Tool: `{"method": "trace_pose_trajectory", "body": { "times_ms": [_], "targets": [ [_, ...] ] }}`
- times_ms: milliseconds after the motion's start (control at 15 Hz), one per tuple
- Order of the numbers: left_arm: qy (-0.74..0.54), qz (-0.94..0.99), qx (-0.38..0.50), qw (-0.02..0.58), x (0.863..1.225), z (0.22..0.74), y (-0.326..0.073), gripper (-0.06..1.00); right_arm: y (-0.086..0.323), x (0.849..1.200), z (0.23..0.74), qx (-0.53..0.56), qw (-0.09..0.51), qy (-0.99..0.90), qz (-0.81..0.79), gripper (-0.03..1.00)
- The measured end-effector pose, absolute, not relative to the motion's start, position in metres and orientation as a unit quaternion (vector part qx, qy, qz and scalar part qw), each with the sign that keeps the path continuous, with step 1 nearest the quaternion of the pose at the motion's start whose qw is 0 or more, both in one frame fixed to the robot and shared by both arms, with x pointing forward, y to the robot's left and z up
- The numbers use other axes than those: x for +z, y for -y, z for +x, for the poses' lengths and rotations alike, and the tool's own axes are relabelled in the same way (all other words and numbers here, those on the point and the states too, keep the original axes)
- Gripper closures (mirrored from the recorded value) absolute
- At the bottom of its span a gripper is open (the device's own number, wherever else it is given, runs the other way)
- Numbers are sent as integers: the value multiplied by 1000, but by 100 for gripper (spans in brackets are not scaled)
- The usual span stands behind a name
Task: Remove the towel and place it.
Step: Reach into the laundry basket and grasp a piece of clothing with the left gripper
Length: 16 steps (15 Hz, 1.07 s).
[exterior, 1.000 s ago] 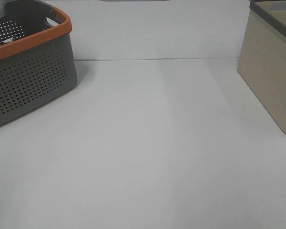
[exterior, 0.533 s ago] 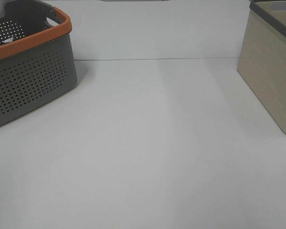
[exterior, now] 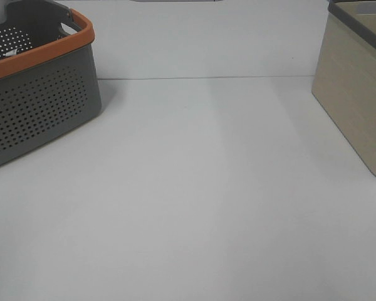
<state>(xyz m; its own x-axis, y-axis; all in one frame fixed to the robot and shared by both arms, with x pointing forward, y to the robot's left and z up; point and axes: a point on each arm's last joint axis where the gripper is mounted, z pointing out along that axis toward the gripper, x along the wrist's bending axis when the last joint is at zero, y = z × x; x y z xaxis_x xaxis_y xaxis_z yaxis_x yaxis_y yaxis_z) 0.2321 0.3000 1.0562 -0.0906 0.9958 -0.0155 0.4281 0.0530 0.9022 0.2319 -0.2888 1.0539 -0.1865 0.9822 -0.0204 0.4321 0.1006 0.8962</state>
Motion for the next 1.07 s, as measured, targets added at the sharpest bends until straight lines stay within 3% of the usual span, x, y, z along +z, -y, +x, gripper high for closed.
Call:
{"method": "trace_pose_trajectory", "body": {
  "times_ms": [600,1067],
  "targets": [
    [-608,549,423,389,1071,234,-301,22,289,1054,232,401,343,-658,538,34],
    [-647,559,374,359,1083,283,-306,22,289,1054,232,401,343,-658,538,34]
  ]
}}
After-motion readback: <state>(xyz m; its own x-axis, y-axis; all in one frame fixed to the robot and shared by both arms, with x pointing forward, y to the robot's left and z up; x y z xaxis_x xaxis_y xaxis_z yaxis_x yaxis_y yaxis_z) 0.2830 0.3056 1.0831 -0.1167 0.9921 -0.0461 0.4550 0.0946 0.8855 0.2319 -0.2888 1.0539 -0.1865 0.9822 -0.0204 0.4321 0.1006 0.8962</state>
